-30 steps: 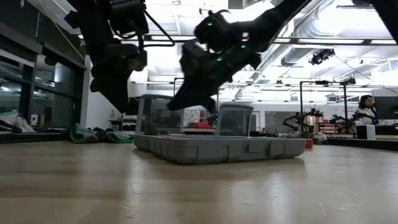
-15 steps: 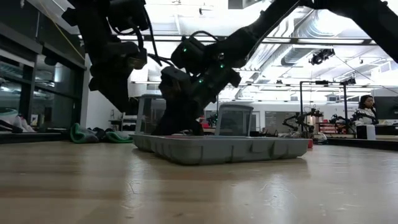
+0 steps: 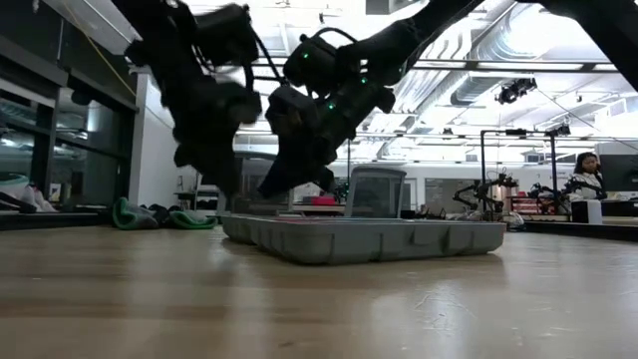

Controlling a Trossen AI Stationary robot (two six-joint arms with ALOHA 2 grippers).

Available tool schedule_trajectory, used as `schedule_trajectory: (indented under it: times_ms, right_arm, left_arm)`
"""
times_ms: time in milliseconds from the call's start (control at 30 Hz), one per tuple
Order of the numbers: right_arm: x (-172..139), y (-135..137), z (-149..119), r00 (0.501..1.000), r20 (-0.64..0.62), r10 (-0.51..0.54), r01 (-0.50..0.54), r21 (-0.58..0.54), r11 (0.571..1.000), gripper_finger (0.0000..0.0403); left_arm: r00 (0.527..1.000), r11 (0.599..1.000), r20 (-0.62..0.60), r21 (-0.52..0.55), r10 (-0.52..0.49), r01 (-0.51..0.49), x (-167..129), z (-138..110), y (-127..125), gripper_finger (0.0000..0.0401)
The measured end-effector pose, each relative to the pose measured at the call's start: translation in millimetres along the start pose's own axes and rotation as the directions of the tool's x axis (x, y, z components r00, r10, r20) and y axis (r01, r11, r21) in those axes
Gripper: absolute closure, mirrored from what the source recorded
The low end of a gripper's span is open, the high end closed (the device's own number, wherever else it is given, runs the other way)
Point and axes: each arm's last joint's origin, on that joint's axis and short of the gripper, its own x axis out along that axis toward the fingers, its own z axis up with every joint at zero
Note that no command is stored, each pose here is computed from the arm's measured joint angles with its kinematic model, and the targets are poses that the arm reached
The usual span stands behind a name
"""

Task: Prefit tool cases
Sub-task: Put the electrical tape into the gray prefit tool case, then put the tape measure into the gray prefit tool case

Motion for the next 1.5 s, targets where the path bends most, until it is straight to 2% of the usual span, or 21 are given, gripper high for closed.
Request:
schedule_trajectory:
  times_ms: [100, 267, 367, 533, 633, 700, 800, 967, 1033, 1133, 1200, 1300, 1500]
  right_arm:
    - [7.9, -3.9, -3.1, 1.000, -0.006, -0.003, 0.003, -0.016, 1.000, 0.0403]
    - [26.6, -22.0, -14.0, 0.999, -0.044, 0.012, -0.009, 0.072, 0.997, 0.0403]
    - [27.3, -26.9, -20.0, 0.998, -0.057, 0.015, -0.011, 0.076, 0.997, 0.0403]
    - [15.6, -25.0, -16.7, 0.998, -0.061, 0.010, -0.005, 0.072, 0.997, 0.0403]
    - [3.8, -19.1, -11.5, 0.999, -0.047, 0.004, -0.001, 0.063, 0.998, 0.0403]
    - [-7.7, -13.7, -8.2, 0.998, -0.045, -0.036, 0.038, 0.036, 0.999, 0.0403]
    - [-25.8, -9.8, -8.0, 0.992, -0.084, -0.096, 0.095, -0.007, 0.995, 0.0403]
    - [-64.3, -12.0, -7.9, 0.985, -0.124, -0.123, 0.117, -0.054, 0.992, 0.0403]
    - [-81.6, -16.7, -15.1, 0.985, -0.109, -0.135, 0.132, -0.037, 0.991, 0.0403]
    - [-106.4, -30.4, -37.5, 0.978, -0.101, -0.183, 0.191, 0.067, 0.979, 0.0403]
    - [-123.0, -40.9, -57.8, 0.963, -0.105, -0.246, 0.262, 0.179, 0.948, 0.0402]
    - [-144.2, -52.2, -90.1, 0.934, -0.125, -0.334, 0.357, 0.346, 0.868, 0.0398]
    - [-160.3, -60.8, -143.5, 0.877, -0.175, -0.447, 0.452, 0.616, 0.645, 0.0367]
  left_arm:
    - [0.999, 0.999, -0.048, 0.030, 0.020, -0.019, 18.7, -2.5, 2.0, 0.0336]
    - [0.995, 0.999, -0.104, 0.036, 0.006, -0.003, 44.9, -3.8, 6.2, 0.0350]
    - [0.993, 0.999, -0.117, 0.032, -0.011, 0.015, 47.9, -4.6, 8.3, 0.0354]
    - [0.998, 0.999, -0.052, 0.033, -0.022, 0.023, 32.3, 0.7, 7.7, 0.0355]
    - [1.000, 1.000, -0.022, 0.013, -0.021, 0.021, 18.5, 2.7, 9.1, 0.0355]
    - [1.000, 1.000, 0.001, 0.012, -0.028, 0.028, 9.3, 4.3, 7.8, 0.0355]
    - [0.999, 0.999, 0.019, 0.013, -0.037, 0.037, 0.0, 3.7, 6.7, 0.0355]
    - [0.994, 0.998, 0.084, -0.002, -0.068, 0.068, -8.2, 3.1, 6.5, 0.0355]
    - [0.992, 0.997, 0.100, -0.010, -0.075, 0.076, -8.6, 1.6, 7.0, 0.0355]
    - [0.992, 0.997, 0.101, -0.013, -0.075, 0.077, -7.3, 0.0, 7.8, 0.0355]
    - [0.992, 0.997, 0.101, -0.010, -0.070, 0.071, -6.0, 0.0, 8.1, 0.0355]
    - [0.992, 0.998, 0.104, 0.001, -0.067, 0.067, -6.0, 0.2, 8.2, 0.0355]
    - [0.992, 0.998, 0.111, 0.012, -0.055, 0.054, -6.2, 1.5, 10.9, 0.0355]
